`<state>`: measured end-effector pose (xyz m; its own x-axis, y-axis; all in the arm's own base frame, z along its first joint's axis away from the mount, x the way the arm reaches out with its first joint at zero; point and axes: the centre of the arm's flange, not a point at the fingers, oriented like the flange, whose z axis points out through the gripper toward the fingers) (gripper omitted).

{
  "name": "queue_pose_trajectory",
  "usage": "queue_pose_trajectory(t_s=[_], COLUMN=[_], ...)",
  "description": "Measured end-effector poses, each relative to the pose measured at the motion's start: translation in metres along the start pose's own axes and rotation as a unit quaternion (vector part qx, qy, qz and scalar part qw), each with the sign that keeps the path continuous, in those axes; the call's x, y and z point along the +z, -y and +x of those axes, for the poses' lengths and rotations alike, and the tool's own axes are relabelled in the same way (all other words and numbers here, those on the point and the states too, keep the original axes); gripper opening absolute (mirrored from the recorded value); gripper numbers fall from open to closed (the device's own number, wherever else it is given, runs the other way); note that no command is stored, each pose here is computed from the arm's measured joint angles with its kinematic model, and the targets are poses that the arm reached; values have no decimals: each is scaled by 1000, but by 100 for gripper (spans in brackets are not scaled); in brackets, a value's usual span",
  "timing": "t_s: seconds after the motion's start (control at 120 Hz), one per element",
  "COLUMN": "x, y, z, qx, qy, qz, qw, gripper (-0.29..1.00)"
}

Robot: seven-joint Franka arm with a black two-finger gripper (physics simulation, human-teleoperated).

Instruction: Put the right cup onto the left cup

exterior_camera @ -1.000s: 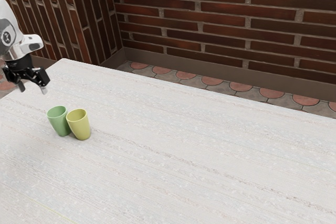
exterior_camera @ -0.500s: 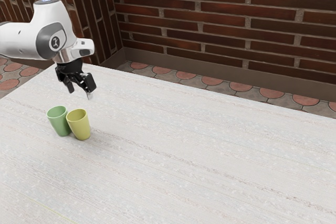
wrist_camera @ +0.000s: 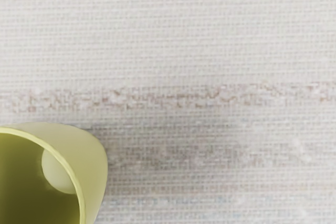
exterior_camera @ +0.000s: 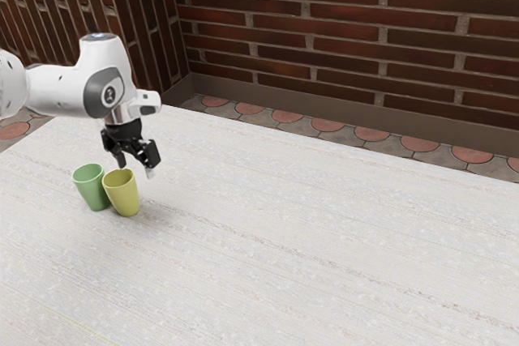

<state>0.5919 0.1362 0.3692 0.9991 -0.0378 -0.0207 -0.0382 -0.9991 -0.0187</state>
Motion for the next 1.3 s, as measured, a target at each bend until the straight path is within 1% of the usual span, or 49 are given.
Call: queue_pose_trajectory(t_s=[0.167, 0.383, 0.55, 0.583, 0.733, 0.792, 0.85, 0.925, 1.017, 1.2, 1.3], x=[15, 50, 62, 63, 60, 60, 60, 59, 59, 56, 41], y=[7, 23, 30, 30, 30, 31, 31, 31, 31, 31, 31], z=[-1, 1, 3, 3, 4, 5, 5, 5, 5, 5, 3], qx=[-7, -19, -23, -23, -20, -19, -18, -16, -15, -12, -12], qy=[4, 22, 26, 26, 19, 17, 16, 14, 13, 10, 1], qz=[1, 3, 6, 6, 12, 13, 13, 14, 14, 15, 16], qw=[1000, 1000, 999, 999, 1000, 1000, 1000, 1000, 1000, 1000, 1000], gripper=[70, 70, 70, 65, 26, 16, 9, 3, -2, -6, -7])
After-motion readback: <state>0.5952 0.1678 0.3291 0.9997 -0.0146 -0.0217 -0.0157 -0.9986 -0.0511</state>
